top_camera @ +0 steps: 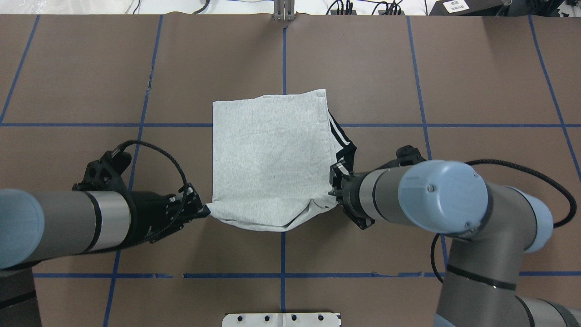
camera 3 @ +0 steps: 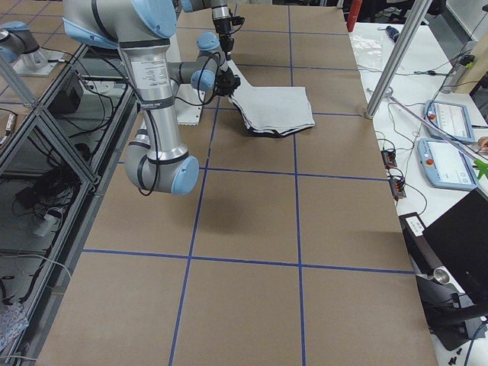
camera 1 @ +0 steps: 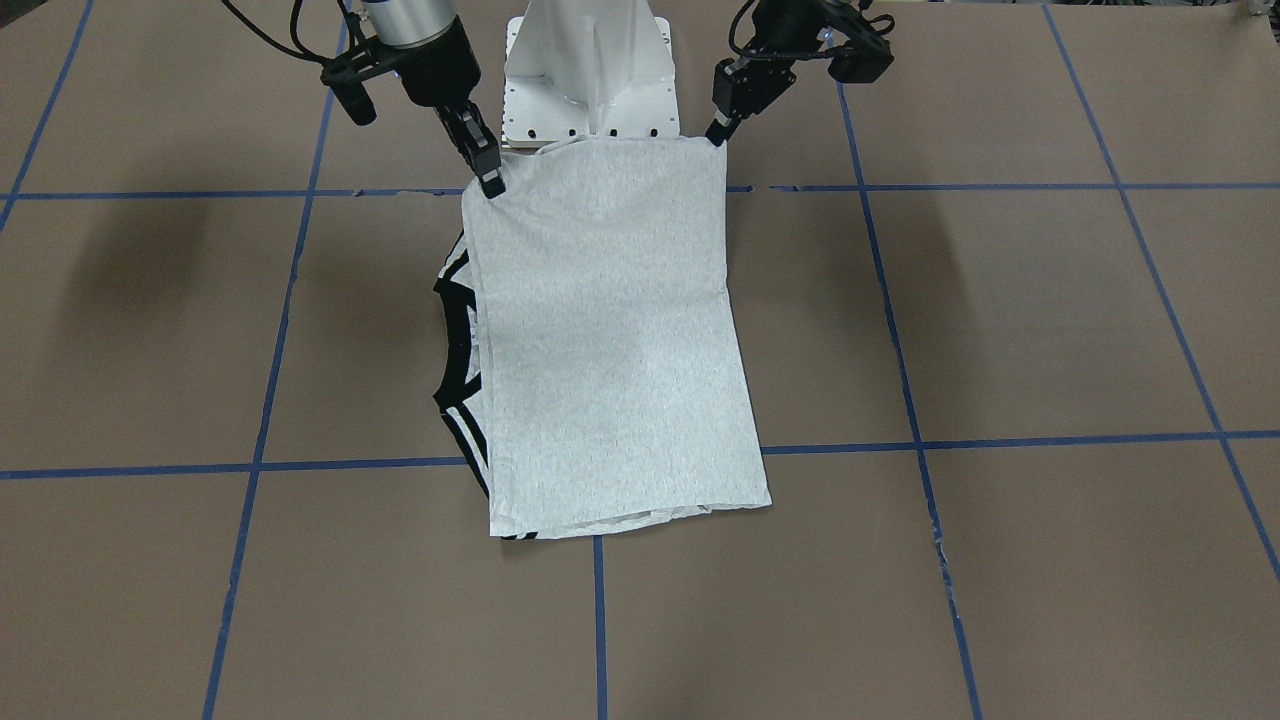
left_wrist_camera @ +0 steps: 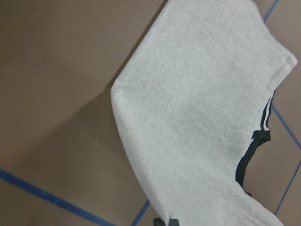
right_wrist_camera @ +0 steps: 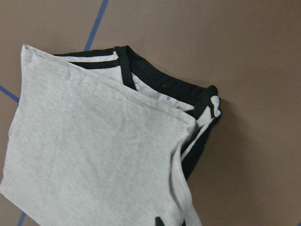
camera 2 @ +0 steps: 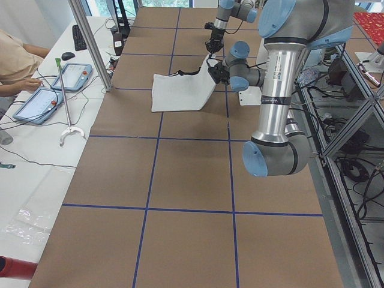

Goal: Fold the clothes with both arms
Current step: 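Lift the near edge with both grippers and fold it away from the robot, then lay the folded edge down on the far edge and open both grippers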

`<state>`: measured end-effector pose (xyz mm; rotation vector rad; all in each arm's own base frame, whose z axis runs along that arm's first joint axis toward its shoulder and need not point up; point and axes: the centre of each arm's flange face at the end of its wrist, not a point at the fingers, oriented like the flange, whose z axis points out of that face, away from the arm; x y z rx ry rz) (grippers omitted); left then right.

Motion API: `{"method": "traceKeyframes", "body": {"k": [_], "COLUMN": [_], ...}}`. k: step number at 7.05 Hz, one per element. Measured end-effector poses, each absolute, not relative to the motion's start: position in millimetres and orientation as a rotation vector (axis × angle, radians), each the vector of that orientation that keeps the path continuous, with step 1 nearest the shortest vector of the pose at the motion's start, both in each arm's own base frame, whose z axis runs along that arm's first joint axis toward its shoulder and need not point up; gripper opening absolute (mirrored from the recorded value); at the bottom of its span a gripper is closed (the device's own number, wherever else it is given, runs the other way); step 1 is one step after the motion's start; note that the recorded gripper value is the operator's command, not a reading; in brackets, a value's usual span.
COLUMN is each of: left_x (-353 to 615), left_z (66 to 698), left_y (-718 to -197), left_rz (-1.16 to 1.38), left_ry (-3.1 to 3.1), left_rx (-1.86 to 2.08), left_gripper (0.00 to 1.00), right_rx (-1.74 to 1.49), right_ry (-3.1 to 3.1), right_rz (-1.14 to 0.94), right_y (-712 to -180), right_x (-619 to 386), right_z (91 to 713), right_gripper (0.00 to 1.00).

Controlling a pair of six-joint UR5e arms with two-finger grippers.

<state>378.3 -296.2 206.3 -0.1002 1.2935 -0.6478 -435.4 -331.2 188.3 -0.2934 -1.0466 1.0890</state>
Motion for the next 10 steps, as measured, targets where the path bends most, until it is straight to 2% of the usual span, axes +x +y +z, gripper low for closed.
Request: {"method": "traceKeyframes", "body": {"k": [5,10], "left_x": [410,425], "left_z": [215,254], "left_y": [-422,-475], "left_rz": [-0.647,-0.629], "left_ry": [1.191,1.136], "left_rx": [0.109,0.184], "left_gripper": [0.00,0.00], "right_rx": [-0.208,-0.170], "right_ry": [-0.991,-1.008], "right_rz": [1.154,1.155], "right_y": [-447,-520], "right_x": [-450,-496], "right_z": [186,188], "right_gripper": [0.00,0.00]}}
